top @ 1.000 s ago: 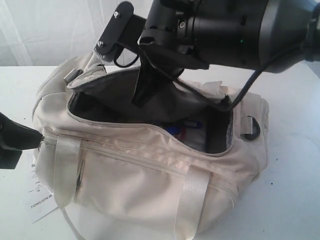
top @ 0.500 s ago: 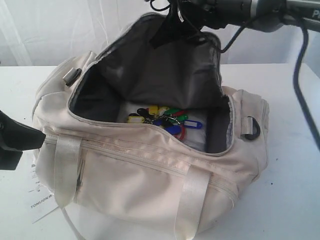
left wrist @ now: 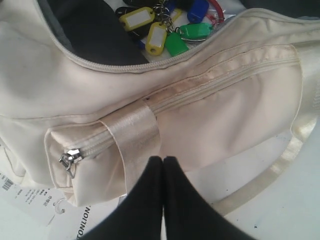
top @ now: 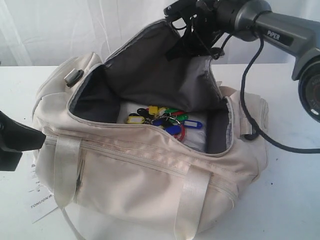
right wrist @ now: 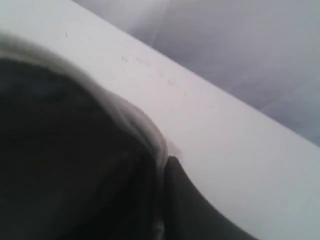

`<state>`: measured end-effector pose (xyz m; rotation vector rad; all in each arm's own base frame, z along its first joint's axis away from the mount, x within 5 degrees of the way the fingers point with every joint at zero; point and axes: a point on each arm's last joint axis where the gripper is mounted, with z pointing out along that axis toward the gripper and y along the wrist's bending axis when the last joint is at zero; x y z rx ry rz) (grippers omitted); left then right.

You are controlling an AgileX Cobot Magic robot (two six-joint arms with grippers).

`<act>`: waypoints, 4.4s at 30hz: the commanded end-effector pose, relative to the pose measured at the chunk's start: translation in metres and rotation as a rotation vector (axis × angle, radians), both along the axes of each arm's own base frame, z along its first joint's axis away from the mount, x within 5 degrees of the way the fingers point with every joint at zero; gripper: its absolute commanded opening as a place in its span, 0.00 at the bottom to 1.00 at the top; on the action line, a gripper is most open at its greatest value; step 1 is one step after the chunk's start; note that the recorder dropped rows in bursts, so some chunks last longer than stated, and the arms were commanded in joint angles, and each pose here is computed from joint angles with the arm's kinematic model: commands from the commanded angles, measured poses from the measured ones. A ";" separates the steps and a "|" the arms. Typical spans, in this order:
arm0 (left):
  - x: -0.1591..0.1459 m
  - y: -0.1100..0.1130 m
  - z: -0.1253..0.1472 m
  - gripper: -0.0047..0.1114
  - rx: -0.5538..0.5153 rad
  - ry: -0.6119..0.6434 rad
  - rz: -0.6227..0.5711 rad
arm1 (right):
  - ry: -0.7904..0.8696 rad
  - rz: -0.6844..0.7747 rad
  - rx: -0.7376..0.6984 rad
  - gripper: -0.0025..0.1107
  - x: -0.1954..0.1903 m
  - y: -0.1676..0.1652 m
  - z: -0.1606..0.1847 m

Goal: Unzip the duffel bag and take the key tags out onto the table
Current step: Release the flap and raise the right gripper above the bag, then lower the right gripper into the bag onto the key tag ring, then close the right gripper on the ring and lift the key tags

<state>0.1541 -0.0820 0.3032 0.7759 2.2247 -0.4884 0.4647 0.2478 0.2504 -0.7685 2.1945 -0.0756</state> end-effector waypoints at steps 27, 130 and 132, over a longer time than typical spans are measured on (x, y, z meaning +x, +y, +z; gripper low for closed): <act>-0.005 -0.005 0.002 0.04 -0.045 0.006 -0.063 | 0.329 0.070 0.196 0.02 -0.140 -0.014 0.134; -0.002 -0.005 -0.001 0.04 -0.041 -0.070 -0.074 | 0.404 0.175 0.137 0.02 -0.180 0.053 0.041; -0.002 -0.005 -0.001 0.04 -0.041 -0.070 -0.074 | 0.387 0.179 0.152 0.02 -0.181 0.051 0.050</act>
